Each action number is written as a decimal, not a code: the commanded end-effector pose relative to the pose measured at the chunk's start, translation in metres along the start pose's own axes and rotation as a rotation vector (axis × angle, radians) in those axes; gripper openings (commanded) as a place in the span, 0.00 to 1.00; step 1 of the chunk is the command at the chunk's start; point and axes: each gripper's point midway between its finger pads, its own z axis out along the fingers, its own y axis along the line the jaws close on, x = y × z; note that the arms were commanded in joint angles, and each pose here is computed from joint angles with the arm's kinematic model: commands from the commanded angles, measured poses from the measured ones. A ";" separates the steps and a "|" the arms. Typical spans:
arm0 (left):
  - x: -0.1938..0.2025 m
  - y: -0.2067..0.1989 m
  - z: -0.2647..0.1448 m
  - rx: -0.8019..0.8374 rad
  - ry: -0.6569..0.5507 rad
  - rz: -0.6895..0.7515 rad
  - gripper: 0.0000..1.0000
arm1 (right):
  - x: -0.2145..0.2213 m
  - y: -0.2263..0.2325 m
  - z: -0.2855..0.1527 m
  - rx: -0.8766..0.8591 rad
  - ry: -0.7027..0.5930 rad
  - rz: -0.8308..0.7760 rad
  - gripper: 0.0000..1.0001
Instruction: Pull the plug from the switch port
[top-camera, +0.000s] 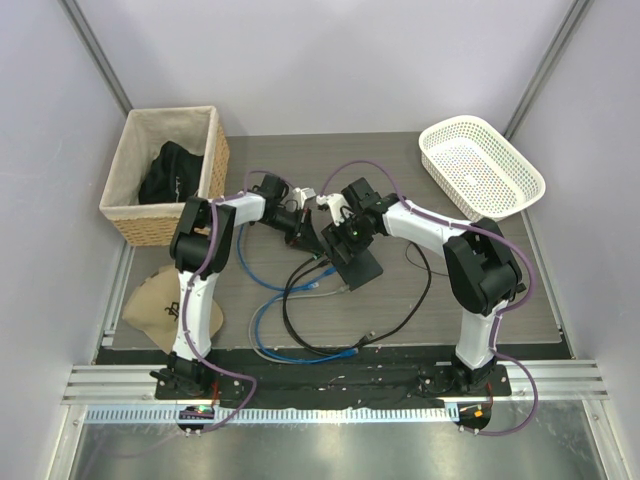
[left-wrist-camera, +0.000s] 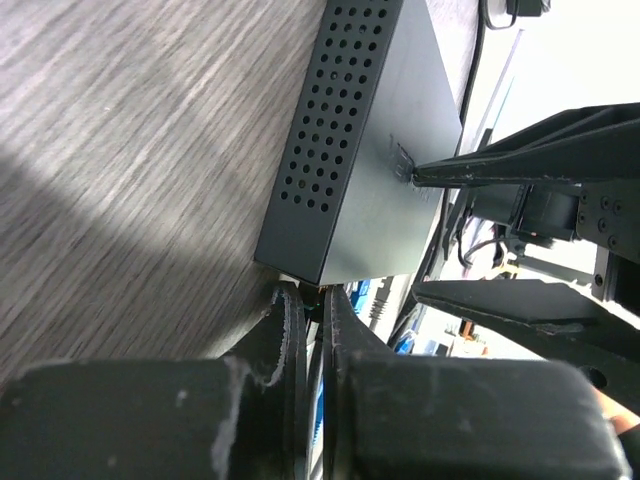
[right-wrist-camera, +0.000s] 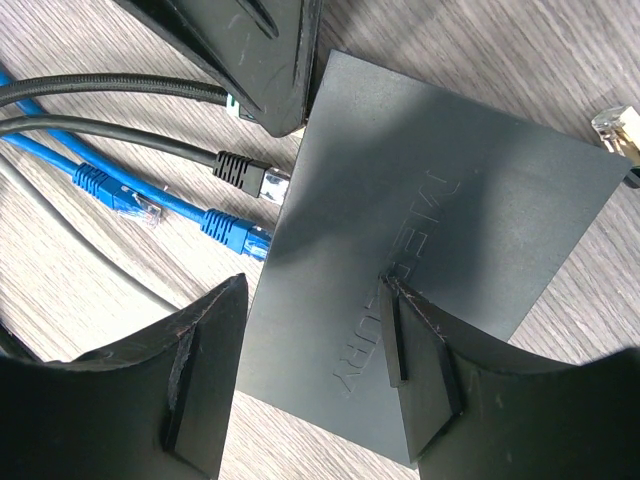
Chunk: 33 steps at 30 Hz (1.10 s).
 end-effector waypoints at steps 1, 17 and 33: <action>0.041 0.066 0.018 -0.241 0.108 -0.126 0.00 | 0.023 0.000 0.015 -0.010 0.081 0.017 0.63; 0.058 0.052 0.011 -0.194 0.244 -0.107 0.00 | 0.036 -0.003 0.018 0.000 0.104 0.004 0.63; 0.058 0.061 -0.002 -0.256 0.203 -0.089 0.00 | 0.044 -0.004 0.021 0.003 0.118 -0.006 0.63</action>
